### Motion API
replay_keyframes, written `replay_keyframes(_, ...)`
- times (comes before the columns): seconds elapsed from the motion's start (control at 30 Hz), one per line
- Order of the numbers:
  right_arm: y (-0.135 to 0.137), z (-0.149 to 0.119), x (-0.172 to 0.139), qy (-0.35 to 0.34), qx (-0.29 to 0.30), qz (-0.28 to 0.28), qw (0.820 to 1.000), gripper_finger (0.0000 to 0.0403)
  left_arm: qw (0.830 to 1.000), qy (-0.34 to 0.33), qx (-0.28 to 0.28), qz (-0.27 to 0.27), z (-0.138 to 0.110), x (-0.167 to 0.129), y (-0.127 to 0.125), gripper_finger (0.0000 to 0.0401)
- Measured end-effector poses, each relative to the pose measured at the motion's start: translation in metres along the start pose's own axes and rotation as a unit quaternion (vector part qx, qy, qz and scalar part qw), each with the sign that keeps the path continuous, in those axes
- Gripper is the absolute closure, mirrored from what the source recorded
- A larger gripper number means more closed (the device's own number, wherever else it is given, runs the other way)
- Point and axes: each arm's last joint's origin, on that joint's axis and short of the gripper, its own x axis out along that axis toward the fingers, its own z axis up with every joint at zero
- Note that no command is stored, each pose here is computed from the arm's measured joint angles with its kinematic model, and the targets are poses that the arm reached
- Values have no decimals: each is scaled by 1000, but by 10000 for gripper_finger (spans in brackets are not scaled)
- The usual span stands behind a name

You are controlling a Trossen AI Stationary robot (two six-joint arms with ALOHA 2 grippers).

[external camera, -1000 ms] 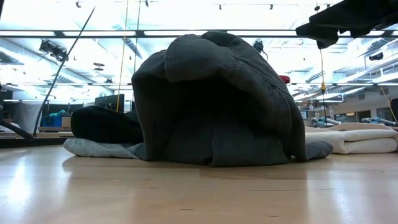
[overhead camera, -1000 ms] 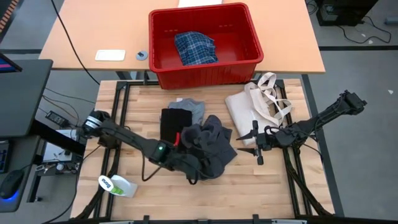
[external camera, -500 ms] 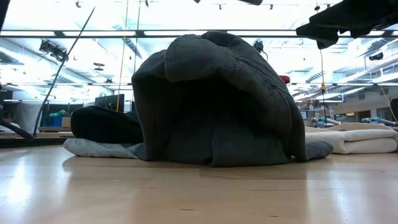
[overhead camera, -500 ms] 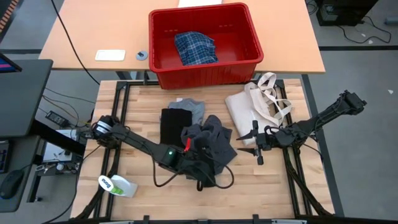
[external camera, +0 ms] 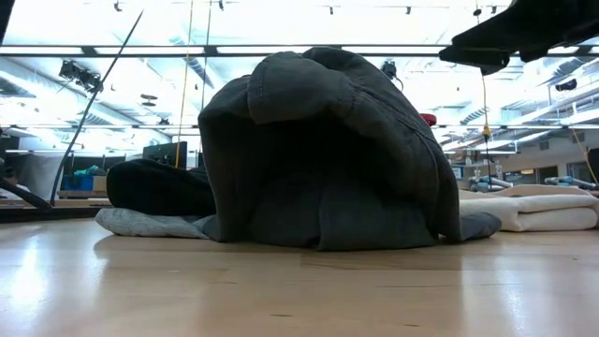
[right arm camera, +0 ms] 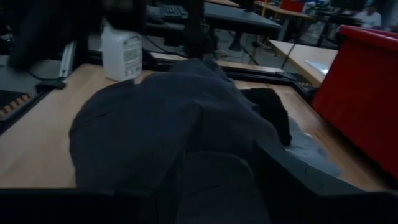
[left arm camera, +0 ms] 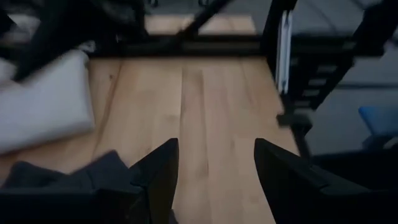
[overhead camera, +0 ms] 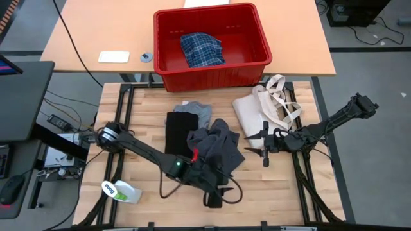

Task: Fold Laundry from Bin
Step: Fold the gray short pants

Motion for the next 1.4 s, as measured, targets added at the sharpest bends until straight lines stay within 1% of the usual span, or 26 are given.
replay_keyframes(0.13, 0, 0, 0, 1, 0, -4, 1000, 208, 999, 31, 9, 6, -16, 17, 0, 189)
replay_keyframes(0.3, 0, 0, 0, 1, -1, -4, 1000, 208, 996, 86, 4, 31, -11, 17, 9, 189)
replay_keyframes(0.37, 0, -1, 0, 2, 0, -4, 1000, 208, 995, 90, 5, 35, -7, 17, 9, 189)
replay_keyframes(0.47, 0, -1, 0, 4, 0, -4, 1000, 208, 993, 108, 32, 33, -6, 13, 7, 189)
replay_keyframes(0.53, 0, -1, 0, 6, -2, -4, 1000, 208, 990, 113, 74, 27, -8, 13, 4, 189)
replay_keyframes(0.63, 0, -1, 0, 6, -2, -4, 1000, 208, 977, 157, 142, 36, -21, 13, 1, 188)
replay_keyframes(0.7, 0, -1, 0, 6, -1, -4, 1000, 208, 964, 187, 174, 73, -31, 15, 4, 188)
replay_keyframes(0.77, 0, -1, 0, 5, -1, -4, 1000, 208, 946, 237, 195, 109, -43, 15, 10, 188)
replay_keyframes(0.8, 0, -1, 0, 5, 0, -4, 1000, 208, 940, 255, 192, 120, -47, 17, 15, 188)
replay_keyframes(0.87, 0, -1, 0, 6, 1, -4, 1000, 208, 923, 311, 173, 149, -59, 20, 27, 188)
replay_keyframes(0.93, 0, -1, 0, 7, 1, -4, 1000, 208, 908, 354, 121, 190, -69, 22, 41, 188)
replay_keyframes(1.07, 0, -1, 0, 7, 2, -3, 1000, 208, 874, 413, -3, 257, -74, 13, 67, 188)
replay_keyframes(1.1, 0, -1, 0, 7, 1, -4, 1000, 208, 864, 423, -28, 270, -74, 10, 72, 188)
replay_keyframes(1.17, 0, -1, 0, 6, 2, -3, 1000, 208, 847, 440, -59, 292, -73, 3, 81, 188)
replay_keyframes(1.23, 0, -1, 0, 7, 1, -3, 1000, 208, 842, 446, -72, 295, -68, -3, 85, 188)
replay_keyframes(1.27, 0, -1, 0, 6, 1, -3, 1000, 208, 844, 444, -75, 291, -65, -4, 85, 188)
replay_keyframes(1.33, 0, -1, 0, 7, 1, -3, 1000, 208, 856, 429, -79, 276, -55, -6, 80, 188)
replay_keyframes(1.4, 0, -1, 0, 6, -1, -4, 1000, 208, 872, 406, -84, 260, -40, -10, 71, 188)
